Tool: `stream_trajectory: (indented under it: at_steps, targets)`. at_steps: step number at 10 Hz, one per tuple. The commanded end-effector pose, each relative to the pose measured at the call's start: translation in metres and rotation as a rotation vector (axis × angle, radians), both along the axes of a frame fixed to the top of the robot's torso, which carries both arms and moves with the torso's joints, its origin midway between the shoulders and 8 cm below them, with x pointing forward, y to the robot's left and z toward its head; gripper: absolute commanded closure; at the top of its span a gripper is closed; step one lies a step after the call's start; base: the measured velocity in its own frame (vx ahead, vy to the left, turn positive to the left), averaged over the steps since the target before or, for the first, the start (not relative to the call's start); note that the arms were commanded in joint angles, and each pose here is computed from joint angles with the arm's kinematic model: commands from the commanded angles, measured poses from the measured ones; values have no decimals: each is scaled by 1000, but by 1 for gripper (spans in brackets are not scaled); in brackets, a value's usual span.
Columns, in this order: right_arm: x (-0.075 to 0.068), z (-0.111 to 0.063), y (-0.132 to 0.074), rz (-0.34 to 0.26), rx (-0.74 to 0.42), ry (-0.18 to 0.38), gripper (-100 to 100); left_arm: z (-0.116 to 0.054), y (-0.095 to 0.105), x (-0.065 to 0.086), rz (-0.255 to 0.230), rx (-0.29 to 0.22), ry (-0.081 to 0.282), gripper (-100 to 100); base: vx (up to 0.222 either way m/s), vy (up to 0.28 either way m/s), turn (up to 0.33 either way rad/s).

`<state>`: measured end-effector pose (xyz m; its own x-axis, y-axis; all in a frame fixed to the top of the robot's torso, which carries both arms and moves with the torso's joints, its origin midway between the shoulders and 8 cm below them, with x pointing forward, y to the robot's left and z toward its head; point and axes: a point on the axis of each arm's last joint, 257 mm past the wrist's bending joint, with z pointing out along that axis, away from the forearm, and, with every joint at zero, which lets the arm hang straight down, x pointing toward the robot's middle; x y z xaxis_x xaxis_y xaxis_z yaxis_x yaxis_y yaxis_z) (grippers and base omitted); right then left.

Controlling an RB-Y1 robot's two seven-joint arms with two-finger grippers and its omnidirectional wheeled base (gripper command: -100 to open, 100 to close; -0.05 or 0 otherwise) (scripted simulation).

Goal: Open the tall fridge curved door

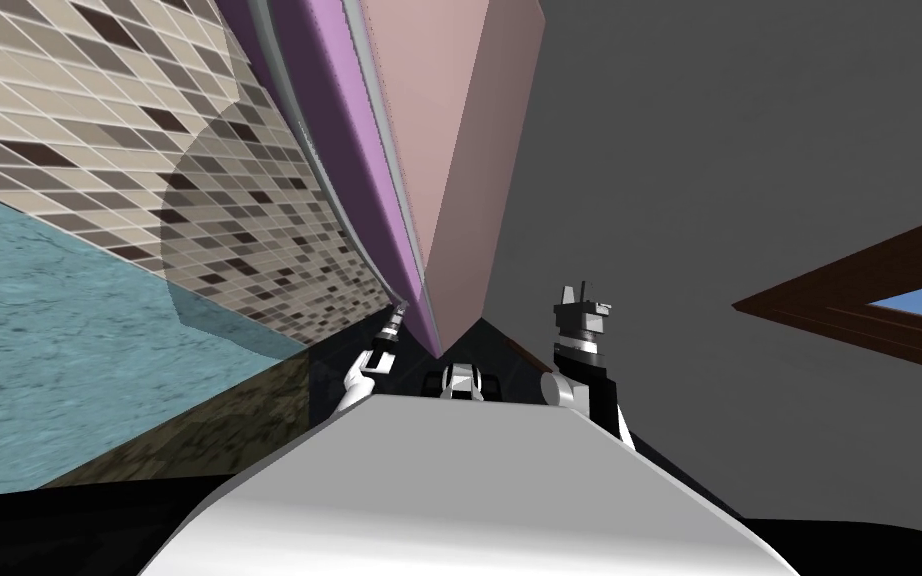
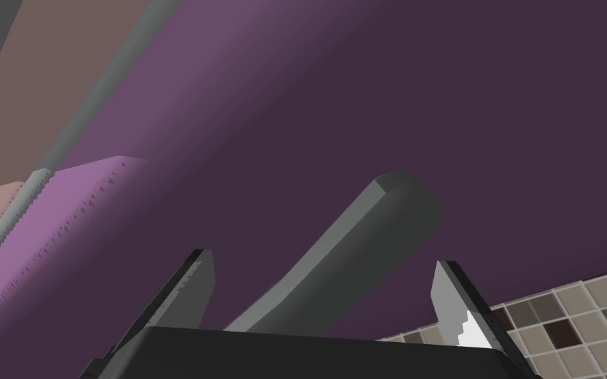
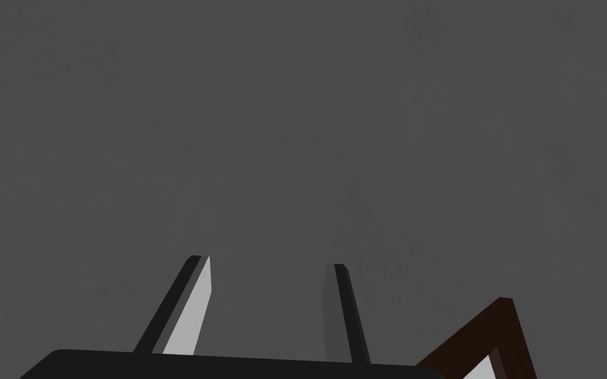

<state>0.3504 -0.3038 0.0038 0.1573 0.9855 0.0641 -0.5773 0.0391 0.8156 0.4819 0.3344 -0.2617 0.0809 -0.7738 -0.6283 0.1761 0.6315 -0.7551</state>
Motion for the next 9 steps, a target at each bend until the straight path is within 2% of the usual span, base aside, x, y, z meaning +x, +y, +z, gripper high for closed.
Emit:
stream_trajectory:
  at_steps: [1,9]
  targets:
    - [0,0,0,0,0,0,0,6,8,9,10,20,16,-100,-37,-32,-9]
    - [0,0,0,0,0,0,0,35,44,35,53,114,55,-100,-36,-31,-10]
